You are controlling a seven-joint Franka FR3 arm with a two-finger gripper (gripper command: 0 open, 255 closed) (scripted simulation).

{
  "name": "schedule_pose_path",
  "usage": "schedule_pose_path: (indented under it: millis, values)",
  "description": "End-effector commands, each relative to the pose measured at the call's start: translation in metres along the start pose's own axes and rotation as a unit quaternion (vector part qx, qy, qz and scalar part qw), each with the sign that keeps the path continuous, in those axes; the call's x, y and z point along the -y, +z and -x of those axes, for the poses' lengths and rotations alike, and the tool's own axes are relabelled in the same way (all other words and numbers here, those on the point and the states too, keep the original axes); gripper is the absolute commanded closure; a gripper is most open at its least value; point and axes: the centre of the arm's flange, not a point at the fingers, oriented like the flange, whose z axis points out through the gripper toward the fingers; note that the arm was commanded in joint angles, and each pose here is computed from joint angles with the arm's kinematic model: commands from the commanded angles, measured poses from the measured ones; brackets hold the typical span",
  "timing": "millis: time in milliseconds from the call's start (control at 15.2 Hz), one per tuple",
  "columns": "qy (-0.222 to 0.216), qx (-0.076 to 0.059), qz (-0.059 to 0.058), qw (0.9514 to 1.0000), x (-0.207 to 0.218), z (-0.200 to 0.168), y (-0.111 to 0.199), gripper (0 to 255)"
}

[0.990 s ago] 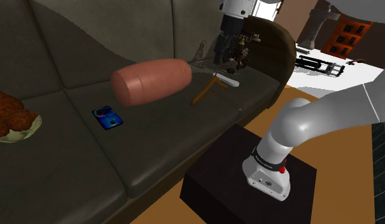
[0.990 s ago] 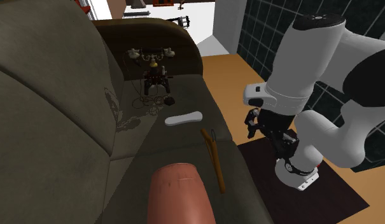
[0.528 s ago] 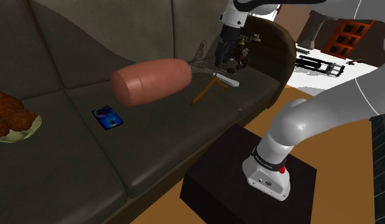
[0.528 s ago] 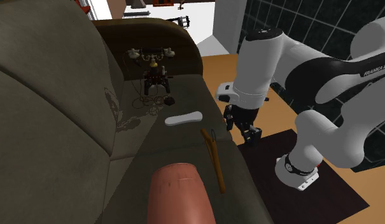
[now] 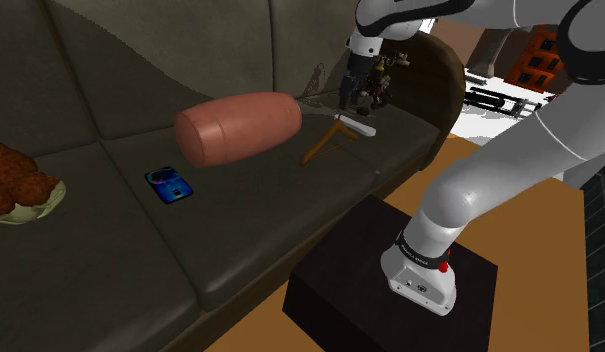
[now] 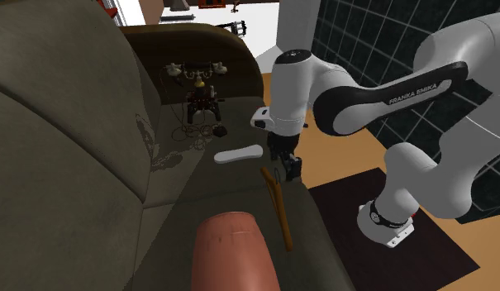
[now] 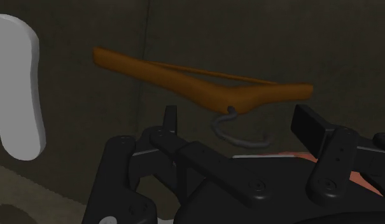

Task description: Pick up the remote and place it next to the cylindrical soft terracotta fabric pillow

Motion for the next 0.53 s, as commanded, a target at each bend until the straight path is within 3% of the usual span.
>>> schedule_pose_path:
  millis: [0, 462]
  values:
    - [0.004, 0.002, 0.002, 1.0, -0.025, -0.006, 0.011, 0]
    - [0.02, 0.009, 0.006, 0.9997, -0.107, -0.026, 0.046, 0]
